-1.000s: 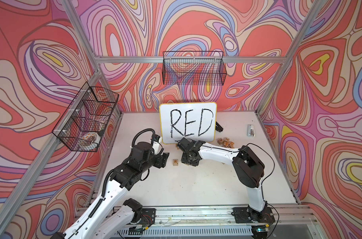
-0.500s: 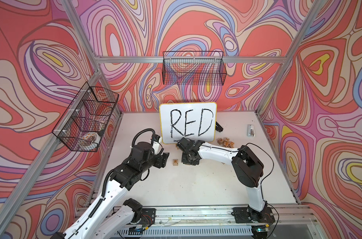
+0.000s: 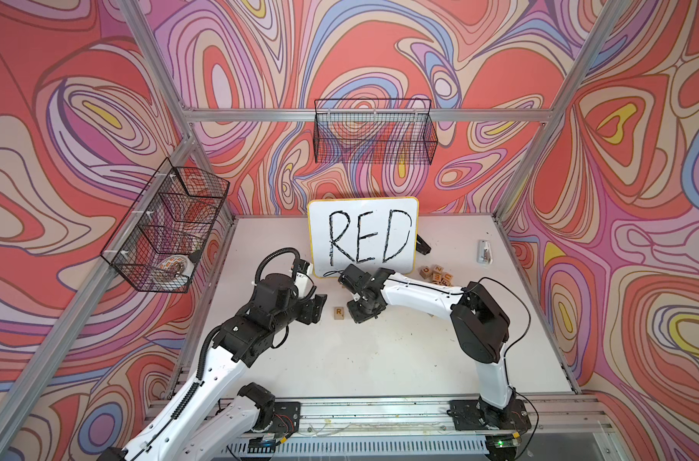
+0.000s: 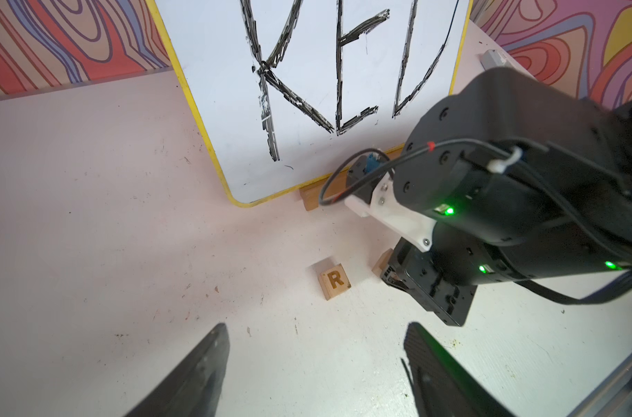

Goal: Assemble the uppercase word "red" with letter blocks
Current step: Pick up the letter block from the center of the board, then place the letter block at the center of the board.

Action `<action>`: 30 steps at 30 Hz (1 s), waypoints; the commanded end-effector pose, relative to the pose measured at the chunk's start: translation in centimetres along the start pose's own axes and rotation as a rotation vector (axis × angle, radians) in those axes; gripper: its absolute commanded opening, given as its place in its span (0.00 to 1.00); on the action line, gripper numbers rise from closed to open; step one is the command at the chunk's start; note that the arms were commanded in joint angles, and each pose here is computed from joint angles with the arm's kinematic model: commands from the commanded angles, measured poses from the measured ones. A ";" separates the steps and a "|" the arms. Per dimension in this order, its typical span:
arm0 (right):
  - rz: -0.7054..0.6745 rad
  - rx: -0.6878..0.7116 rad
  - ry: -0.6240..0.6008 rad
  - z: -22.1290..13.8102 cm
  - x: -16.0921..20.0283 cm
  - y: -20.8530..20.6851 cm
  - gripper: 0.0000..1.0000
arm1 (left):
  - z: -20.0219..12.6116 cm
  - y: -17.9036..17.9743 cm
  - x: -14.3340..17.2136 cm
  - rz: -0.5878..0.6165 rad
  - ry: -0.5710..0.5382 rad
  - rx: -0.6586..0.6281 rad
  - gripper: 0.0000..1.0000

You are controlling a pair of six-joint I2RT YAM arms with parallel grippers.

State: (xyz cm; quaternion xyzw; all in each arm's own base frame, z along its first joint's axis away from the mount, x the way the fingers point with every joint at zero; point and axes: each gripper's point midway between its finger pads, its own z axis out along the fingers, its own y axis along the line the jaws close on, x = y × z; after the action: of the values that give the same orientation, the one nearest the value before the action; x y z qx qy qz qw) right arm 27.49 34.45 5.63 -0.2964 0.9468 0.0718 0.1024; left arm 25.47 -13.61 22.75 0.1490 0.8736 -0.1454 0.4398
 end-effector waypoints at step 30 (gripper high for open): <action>-0.929 -0.027 0.065 -2.4 1.3 -1.9 0.26 | 0.1 0.0 0.7 0.006 0.024 -0.002 0.79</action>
State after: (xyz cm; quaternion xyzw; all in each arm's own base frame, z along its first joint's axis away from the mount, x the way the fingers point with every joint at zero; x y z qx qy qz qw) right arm 27.93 31.83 8.12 -0.6643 0.7399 0.0070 0.1054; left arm 25.51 -13.62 22.64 0.1490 0.8745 -0.1447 0.4382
